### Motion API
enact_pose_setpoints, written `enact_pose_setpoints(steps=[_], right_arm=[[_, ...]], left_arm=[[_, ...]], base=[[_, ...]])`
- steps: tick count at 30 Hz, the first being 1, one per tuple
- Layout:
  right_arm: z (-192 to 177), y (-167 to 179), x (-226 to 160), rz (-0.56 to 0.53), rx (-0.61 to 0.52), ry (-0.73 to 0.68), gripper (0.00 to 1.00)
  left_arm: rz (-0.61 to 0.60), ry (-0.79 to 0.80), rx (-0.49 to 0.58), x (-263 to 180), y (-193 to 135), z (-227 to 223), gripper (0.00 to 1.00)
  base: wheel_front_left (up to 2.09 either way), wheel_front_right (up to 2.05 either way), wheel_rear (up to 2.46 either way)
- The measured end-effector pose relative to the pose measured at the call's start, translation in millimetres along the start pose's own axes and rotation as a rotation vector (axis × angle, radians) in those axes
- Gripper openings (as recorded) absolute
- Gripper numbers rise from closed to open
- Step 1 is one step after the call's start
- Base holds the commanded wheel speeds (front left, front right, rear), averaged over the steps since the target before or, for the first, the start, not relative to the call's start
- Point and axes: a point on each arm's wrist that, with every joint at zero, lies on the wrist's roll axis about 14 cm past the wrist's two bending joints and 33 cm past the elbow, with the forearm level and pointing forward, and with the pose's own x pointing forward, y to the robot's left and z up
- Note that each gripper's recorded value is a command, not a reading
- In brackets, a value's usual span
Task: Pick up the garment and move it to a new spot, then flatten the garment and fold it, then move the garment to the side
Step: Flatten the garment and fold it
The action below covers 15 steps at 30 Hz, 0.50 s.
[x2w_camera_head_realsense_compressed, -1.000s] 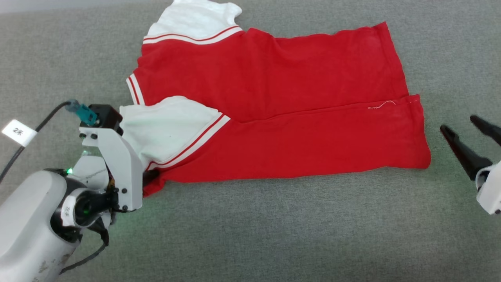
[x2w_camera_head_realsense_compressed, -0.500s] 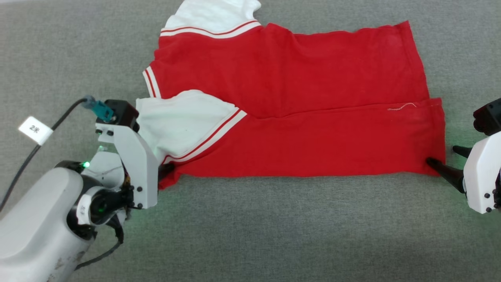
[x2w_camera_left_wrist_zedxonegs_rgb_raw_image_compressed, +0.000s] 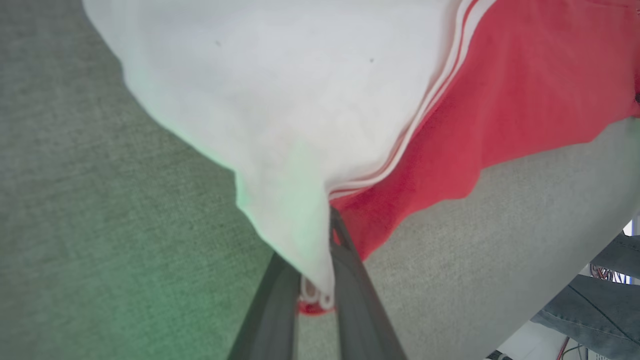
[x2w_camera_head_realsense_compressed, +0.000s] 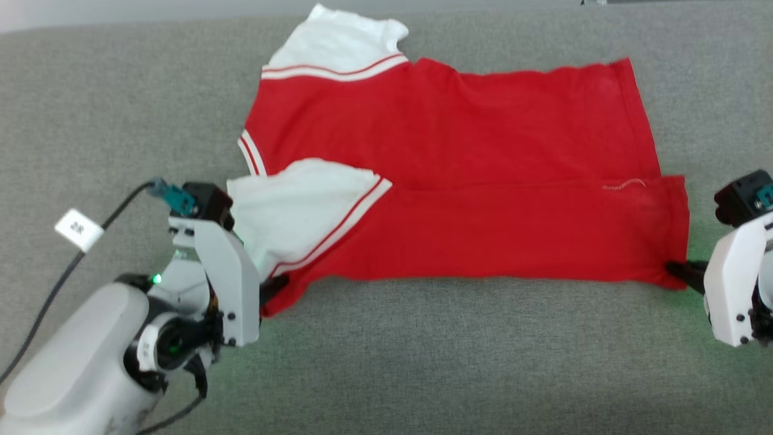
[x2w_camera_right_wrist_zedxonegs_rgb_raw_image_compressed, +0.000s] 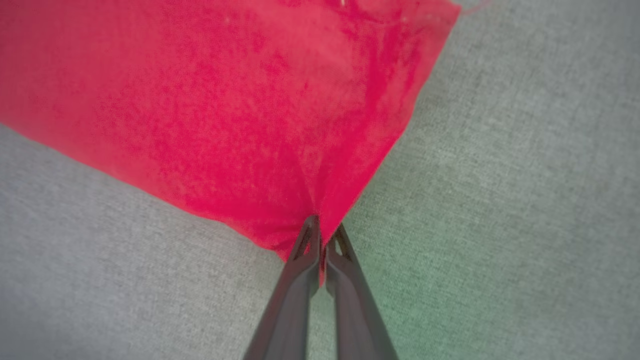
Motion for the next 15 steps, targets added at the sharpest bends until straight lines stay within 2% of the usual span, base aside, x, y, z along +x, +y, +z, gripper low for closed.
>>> enact_pose_setpoints(steps=[15], right_arm=[[-42, 6, -39, 0.014, 0.008, 0.027, 0.00]], left_arm=[[-0.015, -0.028, 0.000, -51, -15, -50, 0.00]], base=[[0.00, 0.00, 0.00]])
